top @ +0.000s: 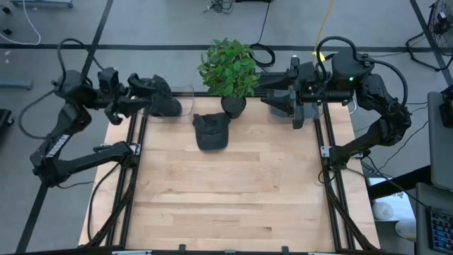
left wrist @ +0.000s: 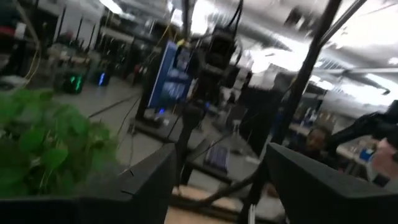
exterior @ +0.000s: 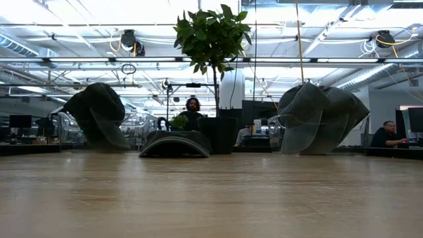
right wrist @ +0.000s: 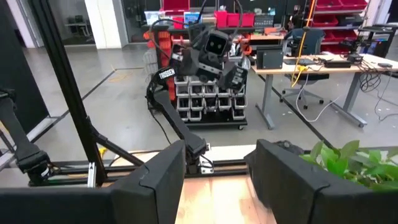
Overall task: Pick & Place hat
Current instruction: Put the black cap into the left transparent bin
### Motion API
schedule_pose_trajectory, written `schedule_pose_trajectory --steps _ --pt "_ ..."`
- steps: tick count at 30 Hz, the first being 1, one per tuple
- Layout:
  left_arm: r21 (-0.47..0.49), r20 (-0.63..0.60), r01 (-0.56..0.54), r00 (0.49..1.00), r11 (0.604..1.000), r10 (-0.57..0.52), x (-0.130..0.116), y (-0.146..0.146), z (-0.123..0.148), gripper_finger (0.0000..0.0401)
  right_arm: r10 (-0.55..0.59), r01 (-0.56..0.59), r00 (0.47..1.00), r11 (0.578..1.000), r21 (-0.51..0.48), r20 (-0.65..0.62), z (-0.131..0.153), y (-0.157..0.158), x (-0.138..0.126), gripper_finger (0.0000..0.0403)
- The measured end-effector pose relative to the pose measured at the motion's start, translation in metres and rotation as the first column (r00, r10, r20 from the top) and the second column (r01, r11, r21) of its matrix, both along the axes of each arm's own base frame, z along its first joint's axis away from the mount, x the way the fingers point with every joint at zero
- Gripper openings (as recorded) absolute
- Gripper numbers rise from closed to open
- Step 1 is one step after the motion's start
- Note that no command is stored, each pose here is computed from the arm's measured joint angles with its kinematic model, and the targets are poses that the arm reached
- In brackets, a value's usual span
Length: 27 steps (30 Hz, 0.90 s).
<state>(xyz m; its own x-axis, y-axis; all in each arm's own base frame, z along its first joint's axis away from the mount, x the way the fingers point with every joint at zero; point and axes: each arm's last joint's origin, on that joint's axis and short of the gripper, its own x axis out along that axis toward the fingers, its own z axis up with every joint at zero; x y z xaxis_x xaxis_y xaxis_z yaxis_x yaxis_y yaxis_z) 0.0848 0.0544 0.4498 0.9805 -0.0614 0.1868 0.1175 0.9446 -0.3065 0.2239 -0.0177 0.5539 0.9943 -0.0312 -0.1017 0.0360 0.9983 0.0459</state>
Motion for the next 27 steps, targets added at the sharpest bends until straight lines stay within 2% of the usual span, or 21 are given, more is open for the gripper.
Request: schedule_pose_trajectory --steps 3,8,13,20,27 --pt "0.009 -0.039 -0.018 0.999 1.000 0.018 0.001 -0.006 0.006 0.0257 0.000 0.000 1.000 1.000 0.000 -0.003 -0.001 0.000 0.003 0.0185" --pt "0.007 -0.001 -0.010 1.000 1.000 0.010 0.007 -0.014 0.019 0.0257 0.000 0.000 1.000 1.000 0.002 -0.018 -0.004 -0.001 0.010 0.0185" --pt "-0.041 0.001 0.040 0.999 0.998 -0.040 0.022 -0.020 0.026 0.0257 0.002 -0.001 1.000 1.000 0.002 -0.023 -0.006 -0.001 0.014 0.0185" --pt "-0.068 -0.058 0.071 0.995 0.995 -0.075 0.064 -0.028 0.026 0.0257 0.002 -0.002 1.000 1.000 0.005 -0.018 -0.006 -0.001 0.014 0.0185" --pt "-0.064 -0.156 0.126 0.979 0.990 -0.134 0.110 -0.045 0.013 0.0257 0.002 -0.002 1.000 1.000 0.005 -0.019 -0.006 -0.001 0.015 0.0185"
